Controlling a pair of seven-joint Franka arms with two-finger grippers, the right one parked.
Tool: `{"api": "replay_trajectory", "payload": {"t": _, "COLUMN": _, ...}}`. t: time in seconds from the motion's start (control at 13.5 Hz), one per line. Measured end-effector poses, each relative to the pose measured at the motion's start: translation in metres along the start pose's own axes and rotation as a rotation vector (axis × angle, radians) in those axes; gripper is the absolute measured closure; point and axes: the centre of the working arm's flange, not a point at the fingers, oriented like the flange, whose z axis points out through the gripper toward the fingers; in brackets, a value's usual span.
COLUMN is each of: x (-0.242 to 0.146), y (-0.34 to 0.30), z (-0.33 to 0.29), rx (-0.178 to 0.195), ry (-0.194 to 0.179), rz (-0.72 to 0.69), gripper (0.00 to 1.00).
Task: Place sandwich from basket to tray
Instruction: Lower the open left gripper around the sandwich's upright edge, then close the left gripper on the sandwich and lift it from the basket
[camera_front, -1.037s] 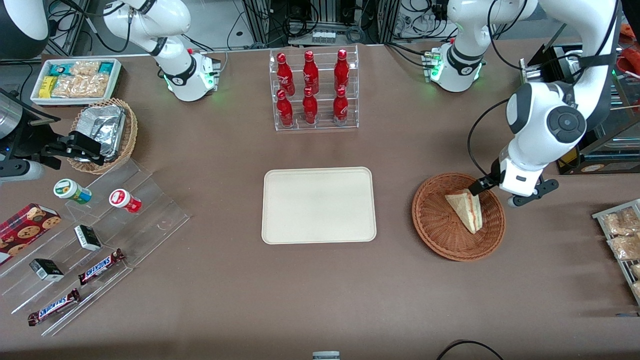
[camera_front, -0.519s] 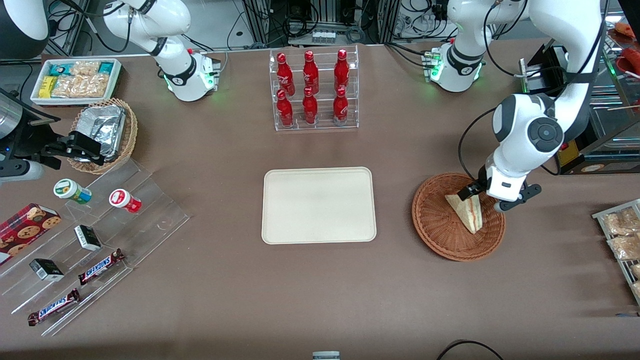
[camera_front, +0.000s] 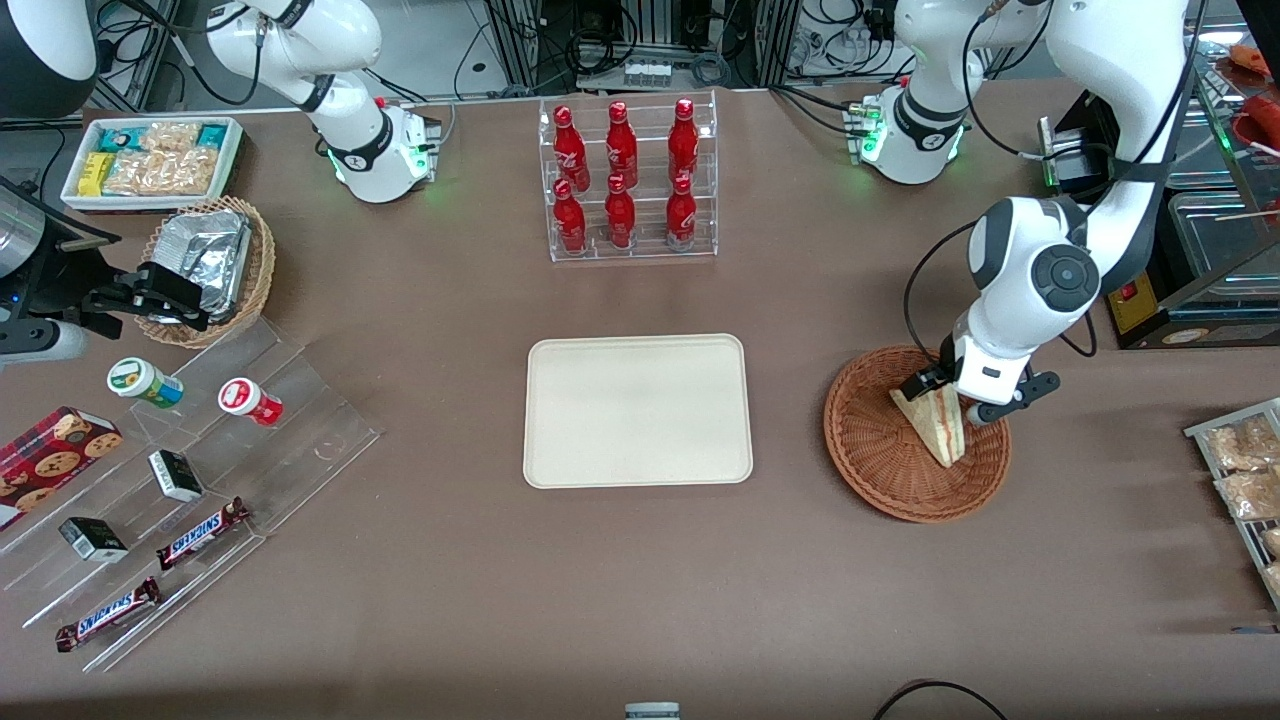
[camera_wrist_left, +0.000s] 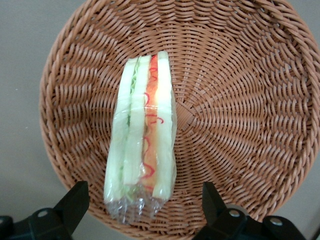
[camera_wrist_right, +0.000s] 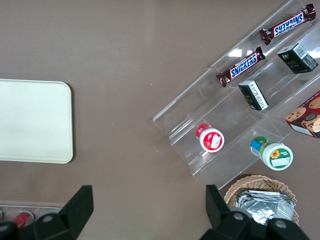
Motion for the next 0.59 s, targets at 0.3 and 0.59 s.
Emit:
{"api": "replay_trajectory", "payload": {"t": 0.3, "x": 0.0012, "y": 0.0009, "z": 0.0107, "rx": -0.002, "ry": 0.003, "rz": 0.017, "gripper": 0.02}}
{"api": "replay_trajectory", "payload": {"t": 0.59, "x": 0.0012, "y": 0.0010, "z": 0.0106, "rx": 0.004, "ry": 0.008, "rz": 0.036, "gripper": 0.44}}
